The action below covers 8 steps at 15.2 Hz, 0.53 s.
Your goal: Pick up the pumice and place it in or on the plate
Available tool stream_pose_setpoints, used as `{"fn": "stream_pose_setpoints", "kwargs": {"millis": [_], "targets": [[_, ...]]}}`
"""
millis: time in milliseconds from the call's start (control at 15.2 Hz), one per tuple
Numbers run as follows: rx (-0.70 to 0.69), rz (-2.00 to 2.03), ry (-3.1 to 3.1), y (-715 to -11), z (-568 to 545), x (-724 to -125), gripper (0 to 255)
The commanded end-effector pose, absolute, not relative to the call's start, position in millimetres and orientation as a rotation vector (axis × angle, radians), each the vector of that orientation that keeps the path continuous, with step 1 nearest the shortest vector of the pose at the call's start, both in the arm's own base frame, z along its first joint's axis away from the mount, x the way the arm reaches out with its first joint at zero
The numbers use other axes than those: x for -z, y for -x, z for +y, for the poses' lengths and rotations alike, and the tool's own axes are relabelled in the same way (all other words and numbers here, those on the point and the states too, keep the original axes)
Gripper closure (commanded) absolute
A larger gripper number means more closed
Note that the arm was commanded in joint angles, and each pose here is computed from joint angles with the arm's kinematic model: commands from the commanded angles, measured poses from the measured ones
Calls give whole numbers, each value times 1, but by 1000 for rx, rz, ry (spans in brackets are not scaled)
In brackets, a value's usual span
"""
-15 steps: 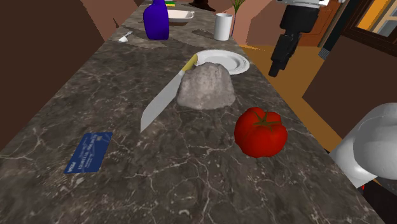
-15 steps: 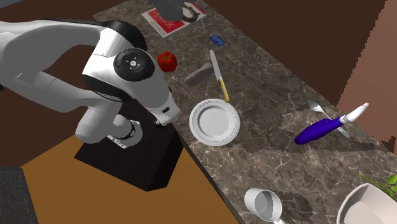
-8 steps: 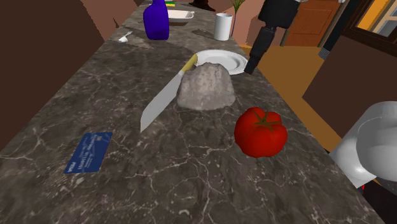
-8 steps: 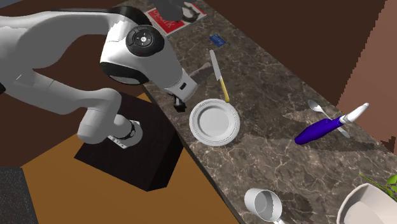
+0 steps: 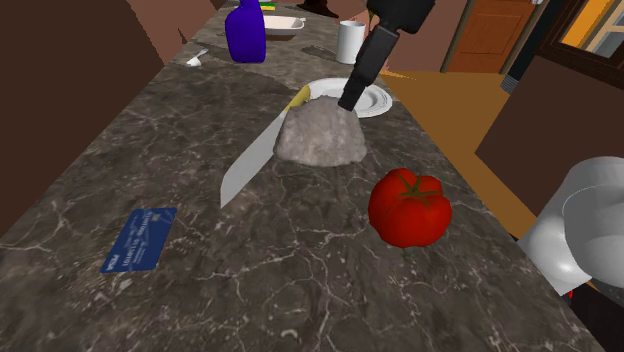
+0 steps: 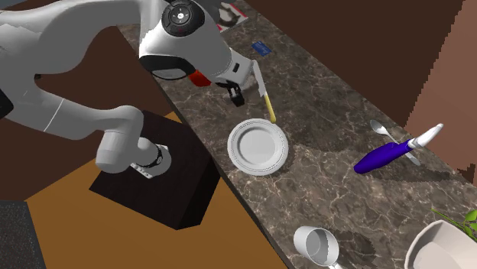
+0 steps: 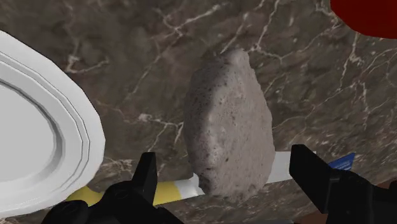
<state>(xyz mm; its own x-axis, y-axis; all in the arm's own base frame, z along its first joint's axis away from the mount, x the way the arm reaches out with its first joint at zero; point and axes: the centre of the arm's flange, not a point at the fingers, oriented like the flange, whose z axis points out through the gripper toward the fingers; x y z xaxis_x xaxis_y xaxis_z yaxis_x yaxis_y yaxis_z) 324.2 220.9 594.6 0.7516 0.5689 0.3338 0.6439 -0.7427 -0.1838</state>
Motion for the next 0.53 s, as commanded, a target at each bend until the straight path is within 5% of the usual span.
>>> {"fn": "stream_pose_setpoints", "kwargs": {"millis": [0, 462], "targets": [[429, -1015, 2605, -324, 240, -601, 0], [452, -1044, 2580, -328, 261, -576, 0]]}}
